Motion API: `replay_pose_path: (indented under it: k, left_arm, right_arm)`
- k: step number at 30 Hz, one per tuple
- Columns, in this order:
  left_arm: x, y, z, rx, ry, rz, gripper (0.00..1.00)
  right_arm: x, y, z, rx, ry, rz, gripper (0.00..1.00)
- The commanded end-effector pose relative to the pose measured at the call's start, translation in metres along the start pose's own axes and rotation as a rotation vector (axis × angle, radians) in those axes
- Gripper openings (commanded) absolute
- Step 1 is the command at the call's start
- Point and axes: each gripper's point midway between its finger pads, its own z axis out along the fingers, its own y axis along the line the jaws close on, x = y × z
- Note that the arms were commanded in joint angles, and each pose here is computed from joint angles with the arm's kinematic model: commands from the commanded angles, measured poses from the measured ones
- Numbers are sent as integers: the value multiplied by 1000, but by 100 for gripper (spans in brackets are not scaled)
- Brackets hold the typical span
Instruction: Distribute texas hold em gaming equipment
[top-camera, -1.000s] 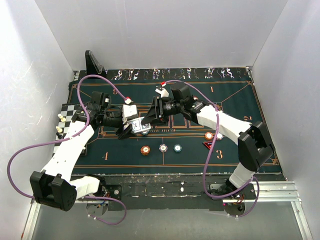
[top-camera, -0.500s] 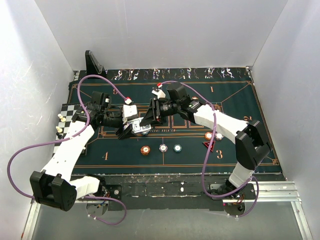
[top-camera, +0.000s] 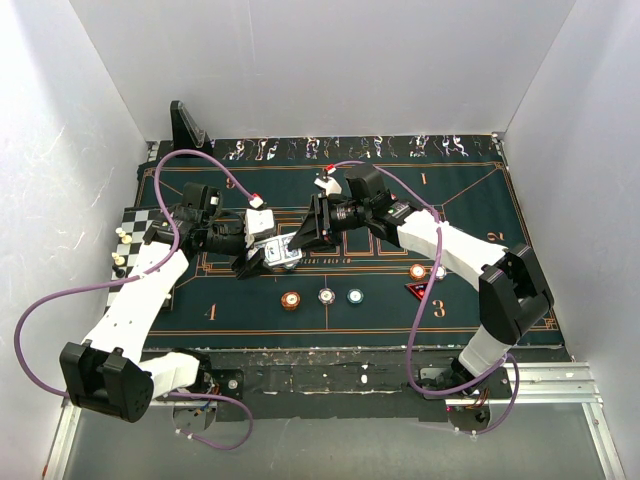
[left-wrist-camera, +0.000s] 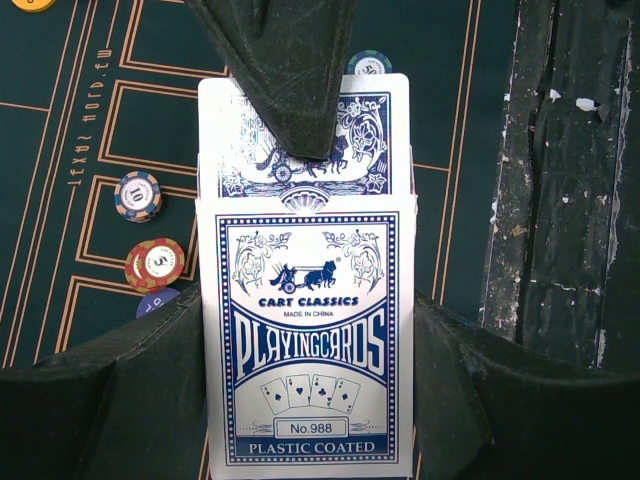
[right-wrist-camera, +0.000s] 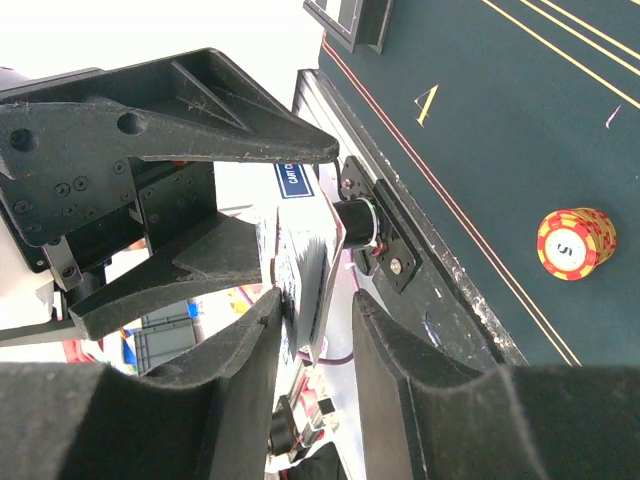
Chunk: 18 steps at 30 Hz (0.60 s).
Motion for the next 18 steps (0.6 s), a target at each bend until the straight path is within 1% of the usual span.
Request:
replay_pose_path:
  k: [1,5,7,11,18]
  left_arm:
    - [-19,3,-6,-11,-55,42,6]
    - [-18,4,-7,-15,-48,47,6]
    - [-17,4,-7,-12,-44,45,6]
    - [-16,4,-7,-11,-39,45,5]
    - [-17,3,-6,-8,-40,45,4]
  right_arm:
    - [-2,23,-7,-56,-5,-60,41]
    - [-2,16,-5,-32,0,-49,41]
    - [0,14,-7,-20,-6,-51,38]
    - [1,7,-14,11,-26,-46,28]
    - [1,-1,-28,21,-61,-30,25]
